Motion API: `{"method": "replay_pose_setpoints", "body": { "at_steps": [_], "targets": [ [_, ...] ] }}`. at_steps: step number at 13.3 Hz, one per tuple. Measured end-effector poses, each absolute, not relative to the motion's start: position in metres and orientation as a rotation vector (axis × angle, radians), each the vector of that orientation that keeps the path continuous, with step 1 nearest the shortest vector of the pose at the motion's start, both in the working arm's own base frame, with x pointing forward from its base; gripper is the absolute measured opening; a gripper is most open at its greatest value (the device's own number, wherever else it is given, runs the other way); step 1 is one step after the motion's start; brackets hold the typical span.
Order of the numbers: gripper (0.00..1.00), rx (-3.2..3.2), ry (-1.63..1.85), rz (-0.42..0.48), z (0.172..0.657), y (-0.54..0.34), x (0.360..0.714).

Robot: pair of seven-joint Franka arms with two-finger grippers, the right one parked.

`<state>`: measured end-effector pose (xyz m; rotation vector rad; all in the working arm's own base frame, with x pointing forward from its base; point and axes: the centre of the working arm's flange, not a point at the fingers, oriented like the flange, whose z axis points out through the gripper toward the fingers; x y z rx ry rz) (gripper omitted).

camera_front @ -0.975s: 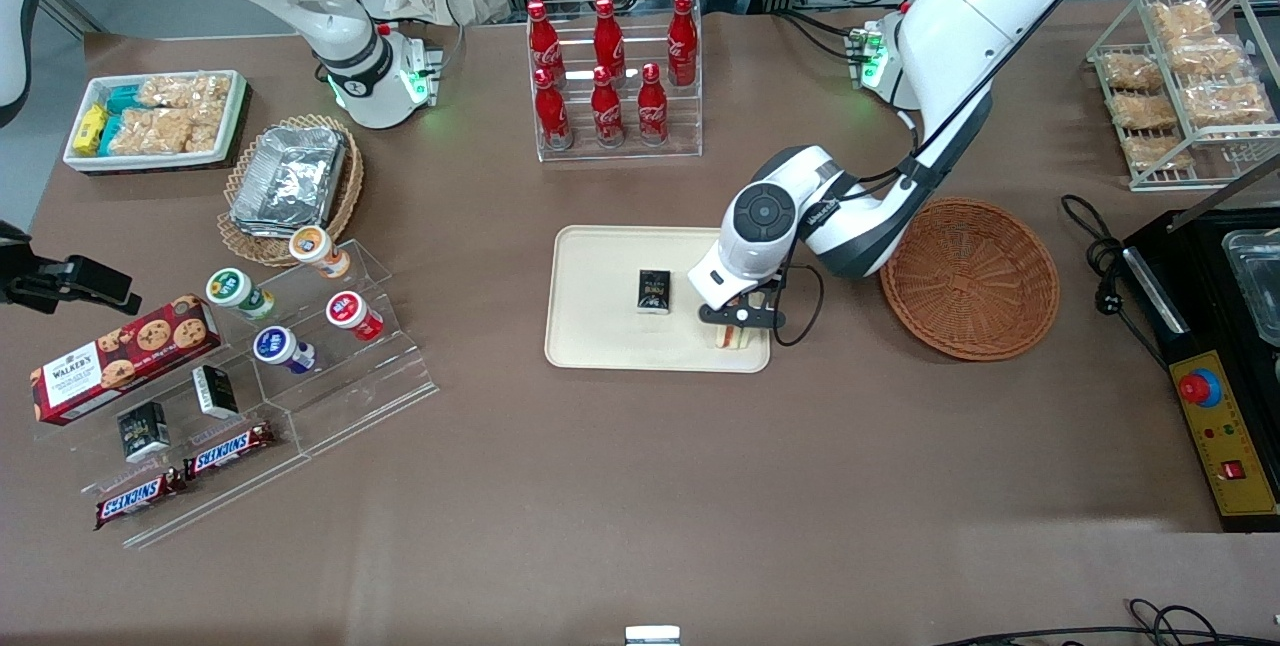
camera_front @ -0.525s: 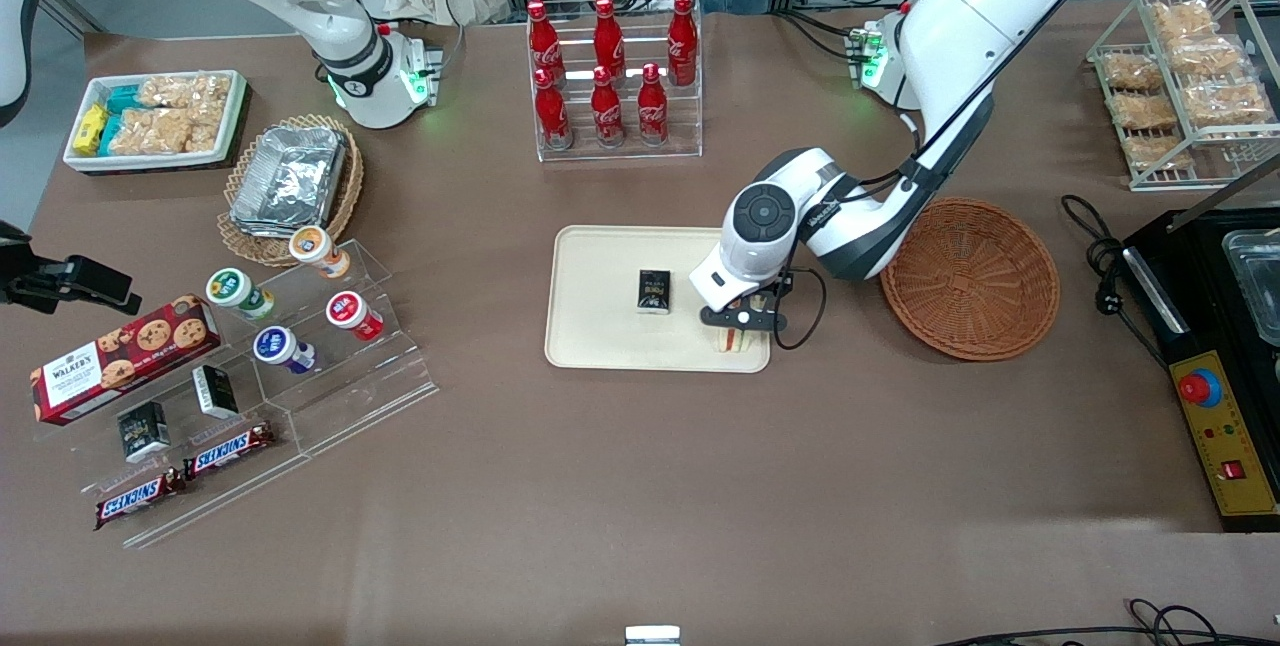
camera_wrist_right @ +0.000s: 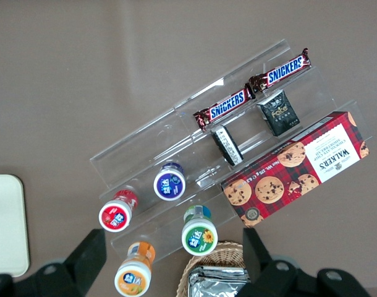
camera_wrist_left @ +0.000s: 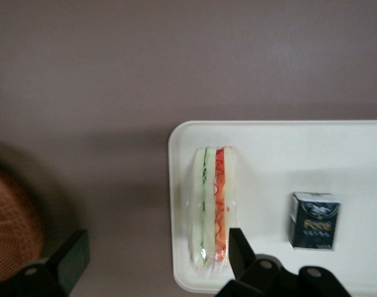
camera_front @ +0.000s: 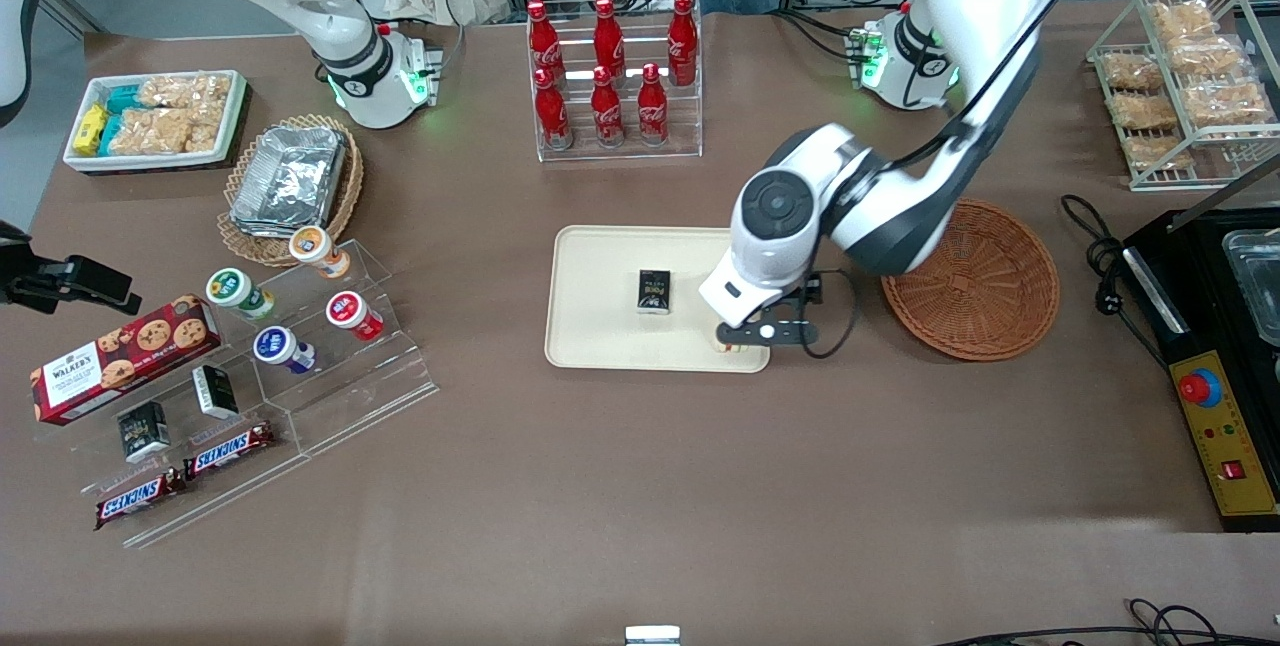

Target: Place sandwich from basket to tray

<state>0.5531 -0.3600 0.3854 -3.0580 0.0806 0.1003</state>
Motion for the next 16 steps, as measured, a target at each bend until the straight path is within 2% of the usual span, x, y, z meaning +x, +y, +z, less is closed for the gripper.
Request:
{"method": "replay_pose_setpoints", "body": {
  "at_steps": [3, 4, 6, 8, 10, 13, 16],
  "targets": [
    [1.0, -3.113, 0.125, 0.123, 0.473, -0.281, 0.595],
    [1.0, -3.152, 0.116, 0.126, 0.488, -0.259, 0.603],
    [1.0, -3.192, 0.105, 0.143, 0.514, -0.213, 0.61],
    [1.0, -3.182, 0.119, 0.213, 0.534, -0.168, 0.606],
    [1.0, -3.19, 0.098, 0.234, 0.553, -0.122, 0.602],
    [1.0, -3.173, 0.009, 0.186, 0.587, -0.077, 0.588],
    [1.0, -3.179, 0.017, 0.117, 0.614, -0.075, 0.575]
  ]
}}
